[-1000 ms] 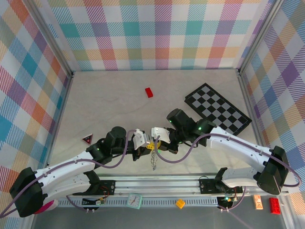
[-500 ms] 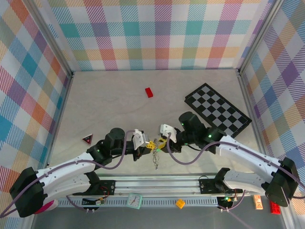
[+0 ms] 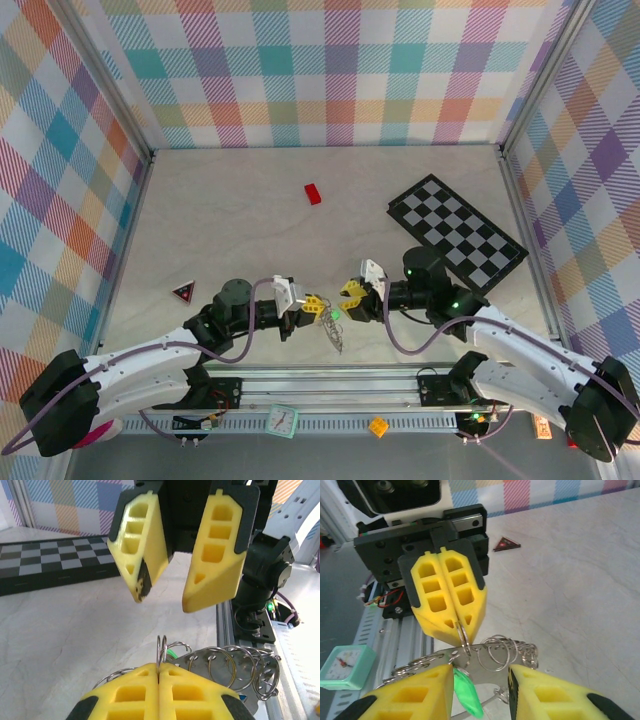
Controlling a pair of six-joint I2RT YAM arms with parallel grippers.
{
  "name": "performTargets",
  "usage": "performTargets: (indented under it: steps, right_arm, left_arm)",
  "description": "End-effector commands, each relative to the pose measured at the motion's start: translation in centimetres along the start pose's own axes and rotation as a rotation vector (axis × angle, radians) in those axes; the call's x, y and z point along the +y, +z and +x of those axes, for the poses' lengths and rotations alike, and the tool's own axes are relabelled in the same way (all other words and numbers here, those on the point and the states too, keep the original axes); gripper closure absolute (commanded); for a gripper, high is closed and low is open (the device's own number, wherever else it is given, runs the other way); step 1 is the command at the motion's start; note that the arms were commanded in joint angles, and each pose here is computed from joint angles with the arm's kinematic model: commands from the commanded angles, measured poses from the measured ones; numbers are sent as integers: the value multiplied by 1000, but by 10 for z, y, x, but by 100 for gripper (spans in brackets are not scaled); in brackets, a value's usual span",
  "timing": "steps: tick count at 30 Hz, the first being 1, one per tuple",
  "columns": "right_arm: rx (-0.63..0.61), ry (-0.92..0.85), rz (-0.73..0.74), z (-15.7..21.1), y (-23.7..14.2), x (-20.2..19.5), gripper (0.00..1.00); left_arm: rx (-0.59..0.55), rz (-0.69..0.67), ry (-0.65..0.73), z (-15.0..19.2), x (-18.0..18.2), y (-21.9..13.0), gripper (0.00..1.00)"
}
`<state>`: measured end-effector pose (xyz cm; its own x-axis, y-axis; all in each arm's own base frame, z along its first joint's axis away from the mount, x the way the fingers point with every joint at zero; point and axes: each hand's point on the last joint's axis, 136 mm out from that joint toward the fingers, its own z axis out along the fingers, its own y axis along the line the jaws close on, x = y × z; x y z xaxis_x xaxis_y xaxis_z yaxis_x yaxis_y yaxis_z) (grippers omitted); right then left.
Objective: Put the keys on the keyring
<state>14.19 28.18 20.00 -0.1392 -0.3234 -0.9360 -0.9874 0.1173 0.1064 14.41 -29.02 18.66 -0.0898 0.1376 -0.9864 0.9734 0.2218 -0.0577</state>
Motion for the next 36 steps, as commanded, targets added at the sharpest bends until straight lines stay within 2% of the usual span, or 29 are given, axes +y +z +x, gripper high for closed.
performTargets:
  steps: [1, 14, 21, 29, 36]
  right_arm:
    - [-33, -5, -85, -14, 2, 10, 67]
    - [-35, -8, -100, -21, 4, 9, 73]
    - [14, -22, -23, -18, -1, 2, 73]
    - [127, -60, 40, -3, 5, 1, 73]
    - [179, -67, 49, 4, 13, -1, 74]
  left_arm:
    - [-107, 42, 52, -27, -9, -3, 100]
    - [-103, 43, 45, -27, -9, -3, 100]
    - [-73, -3, 4, -27, 2, 3, 100]
    - [-70, -19, -16, -27, 7, 8, 100]
    - [-68, -22, -15, -28, 8, 8, 100]
